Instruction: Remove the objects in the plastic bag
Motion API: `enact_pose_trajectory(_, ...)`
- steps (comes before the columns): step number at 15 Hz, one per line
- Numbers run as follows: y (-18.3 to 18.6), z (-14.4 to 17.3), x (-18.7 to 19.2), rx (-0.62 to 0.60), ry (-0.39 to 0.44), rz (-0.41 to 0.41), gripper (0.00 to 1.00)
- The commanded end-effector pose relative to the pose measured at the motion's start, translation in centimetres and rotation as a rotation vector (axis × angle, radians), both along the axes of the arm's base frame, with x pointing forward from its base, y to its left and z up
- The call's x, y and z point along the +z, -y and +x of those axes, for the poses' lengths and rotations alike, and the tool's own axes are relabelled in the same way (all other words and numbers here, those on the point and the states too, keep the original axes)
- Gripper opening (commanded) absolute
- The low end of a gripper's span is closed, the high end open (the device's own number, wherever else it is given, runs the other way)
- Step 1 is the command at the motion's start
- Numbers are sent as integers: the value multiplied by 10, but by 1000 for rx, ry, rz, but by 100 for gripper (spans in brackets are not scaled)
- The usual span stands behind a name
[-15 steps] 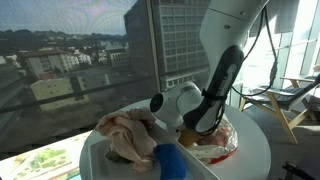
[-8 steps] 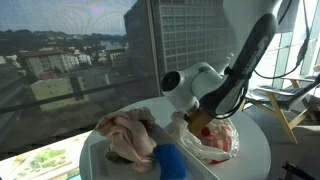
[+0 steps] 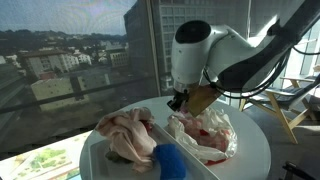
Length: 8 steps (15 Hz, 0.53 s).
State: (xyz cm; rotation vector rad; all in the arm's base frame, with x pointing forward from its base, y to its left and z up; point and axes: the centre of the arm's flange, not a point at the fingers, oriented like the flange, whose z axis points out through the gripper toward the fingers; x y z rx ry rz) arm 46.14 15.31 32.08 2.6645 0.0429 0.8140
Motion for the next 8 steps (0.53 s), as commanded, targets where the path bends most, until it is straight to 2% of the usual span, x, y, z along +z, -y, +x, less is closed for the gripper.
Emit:
enact_pose_trajectory(1,-43,-45,62,192,33,69,19)
enact_pose_trajectory(4,-82,-65,79,359,65,121,19)
enact_pose_trajectory(5,-75,-49,69,415,63,143,19)
enact_pose_trajectory(8,-96,-54,54,562,25,205,19)
